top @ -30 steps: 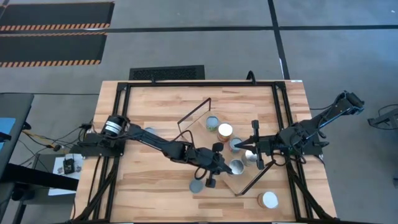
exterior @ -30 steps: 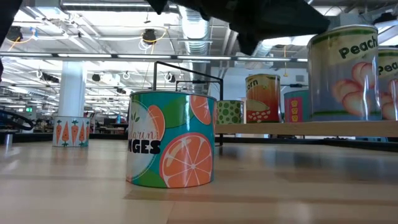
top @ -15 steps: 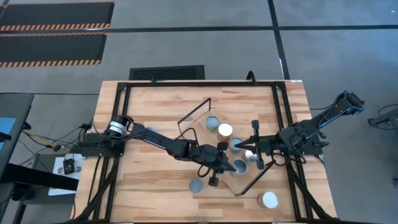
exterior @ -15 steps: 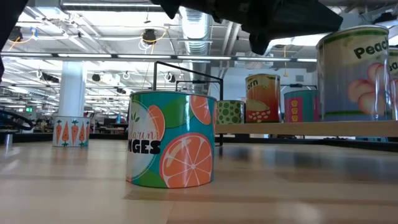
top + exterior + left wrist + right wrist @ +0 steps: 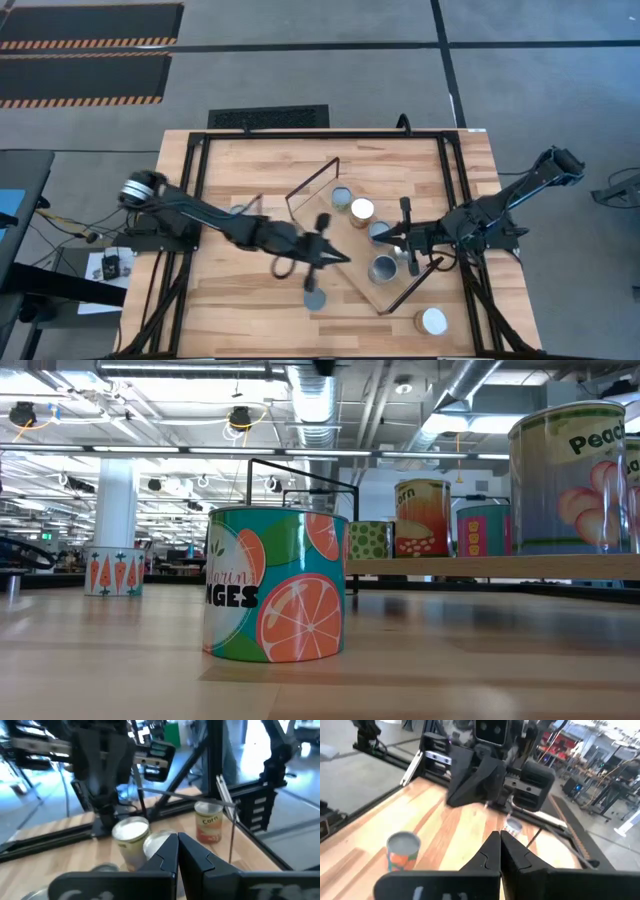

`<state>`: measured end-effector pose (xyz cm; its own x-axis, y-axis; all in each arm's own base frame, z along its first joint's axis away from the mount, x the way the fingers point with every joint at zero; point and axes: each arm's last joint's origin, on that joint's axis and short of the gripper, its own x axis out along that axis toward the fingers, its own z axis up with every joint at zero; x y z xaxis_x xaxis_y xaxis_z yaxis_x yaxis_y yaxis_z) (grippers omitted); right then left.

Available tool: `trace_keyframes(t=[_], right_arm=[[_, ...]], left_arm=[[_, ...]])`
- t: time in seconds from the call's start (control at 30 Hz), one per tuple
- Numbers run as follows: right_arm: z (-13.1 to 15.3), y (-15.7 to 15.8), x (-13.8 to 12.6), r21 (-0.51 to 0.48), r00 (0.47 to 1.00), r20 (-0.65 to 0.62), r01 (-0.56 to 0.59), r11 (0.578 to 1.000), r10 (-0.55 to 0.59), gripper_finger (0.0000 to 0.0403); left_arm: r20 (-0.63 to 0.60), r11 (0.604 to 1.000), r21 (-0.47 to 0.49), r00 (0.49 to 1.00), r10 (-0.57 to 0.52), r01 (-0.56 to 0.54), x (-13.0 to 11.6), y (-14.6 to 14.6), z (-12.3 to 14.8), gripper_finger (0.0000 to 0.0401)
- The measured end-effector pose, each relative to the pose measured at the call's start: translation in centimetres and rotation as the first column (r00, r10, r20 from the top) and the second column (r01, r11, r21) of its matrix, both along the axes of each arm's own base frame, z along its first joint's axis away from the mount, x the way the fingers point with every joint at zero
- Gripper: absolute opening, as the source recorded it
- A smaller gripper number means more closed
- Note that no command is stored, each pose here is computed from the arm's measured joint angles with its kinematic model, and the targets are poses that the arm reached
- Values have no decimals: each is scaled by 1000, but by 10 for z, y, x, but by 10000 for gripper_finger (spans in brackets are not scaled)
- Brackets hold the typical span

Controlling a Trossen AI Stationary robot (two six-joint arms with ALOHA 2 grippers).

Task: Pick and place cans onto a shelf
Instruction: Put the small canned oranges on the shelf

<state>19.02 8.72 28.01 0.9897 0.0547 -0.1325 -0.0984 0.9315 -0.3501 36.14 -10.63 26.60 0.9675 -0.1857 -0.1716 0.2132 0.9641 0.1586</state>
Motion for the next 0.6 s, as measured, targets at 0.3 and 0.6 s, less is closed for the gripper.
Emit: trace_keyframes(t=[0.3, 0.6], right_arm=[[7, 4, 14, 27, 998, 57, 12, 1000, -13, 12], [11, 26, 57, -3, 1000, -30, 9, 1000, -9, 10]], left_arm=[[62, 998, -15, 996, 61, -60, -97, 11, -10, 0], [67, 991, -76, 991, 119, -113, -158, 28, -34, 0]])
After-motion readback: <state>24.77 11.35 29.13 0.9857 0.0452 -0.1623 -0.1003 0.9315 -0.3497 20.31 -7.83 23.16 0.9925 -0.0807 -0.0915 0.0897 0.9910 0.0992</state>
